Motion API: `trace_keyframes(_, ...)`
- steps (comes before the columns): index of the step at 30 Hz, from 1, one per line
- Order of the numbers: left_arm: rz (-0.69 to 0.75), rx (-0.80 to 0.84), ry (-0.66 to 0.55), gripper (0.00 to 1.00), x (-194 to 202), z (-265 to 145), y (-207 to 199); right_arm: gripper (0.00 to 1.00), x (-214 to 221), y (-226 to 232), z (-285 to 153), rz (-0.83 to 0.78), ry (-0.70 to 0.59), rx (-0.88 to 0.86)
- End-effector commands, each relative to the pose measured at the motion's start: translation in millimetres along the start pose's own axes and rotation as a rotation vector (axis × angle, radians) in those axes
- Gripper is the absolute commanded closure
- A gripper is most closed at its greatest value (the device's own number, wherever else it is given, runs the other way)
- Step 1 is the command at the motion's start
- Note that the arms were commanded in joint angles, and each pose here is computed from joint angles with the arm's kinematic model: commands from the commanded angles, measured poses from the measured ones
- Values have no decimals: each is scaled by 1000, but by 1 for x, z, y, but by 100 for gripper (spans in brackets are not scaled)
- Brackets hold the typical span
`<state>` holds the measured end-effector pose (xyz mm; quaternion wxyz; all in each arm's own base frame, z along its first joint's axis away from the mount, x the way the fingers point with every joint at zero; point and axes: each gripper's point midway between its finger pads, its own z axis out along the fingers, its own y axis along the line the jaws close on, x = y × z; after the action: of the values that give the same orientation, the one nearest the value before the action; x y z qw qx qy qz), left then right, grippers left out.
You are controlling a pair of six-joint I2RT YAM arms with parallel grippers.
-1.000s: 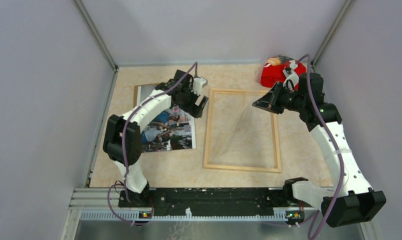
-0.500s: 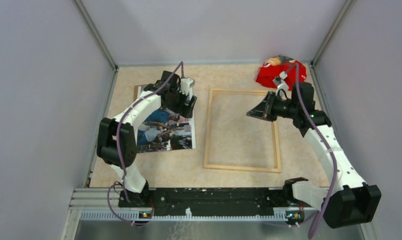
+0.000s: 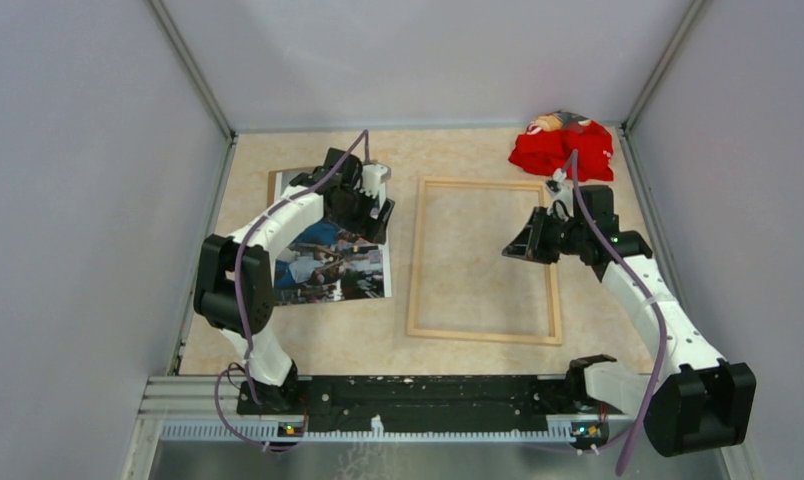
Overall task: Put the photo into the frame
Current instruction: Place the photo frame item in the photo frame.
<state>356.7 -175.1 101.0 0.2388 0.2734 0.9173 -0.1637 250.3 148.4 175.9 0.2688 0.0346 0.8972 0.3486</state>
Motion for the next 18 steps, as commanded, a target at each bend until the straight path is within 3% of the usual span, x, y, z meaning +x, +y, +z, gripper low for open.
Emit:
trace_keyframes(1,15,22,1,2,1,9,-7,84,-10,-24,-1,-28,-64,129)
trace_keyframes(5,22,22,11,2,4,12,-9,85,-10,-39,2,-11,-84,194)
trace_keyframes(9,25,26,13,2,4,14,-10,94,-11,-49,8,22,-119,215)
trace_keyframes(10,25,26,14,2,5,15,-9,89,-9,-49,11,27,-113,205)
trace_keyframes(14,35,19,32,4,12,20,-7,48,1,-70,22,80,-77,274)
trace_keyframes(18,55,-5,40,5,18,26,-4,30,10,-86,32,111,-57,302)
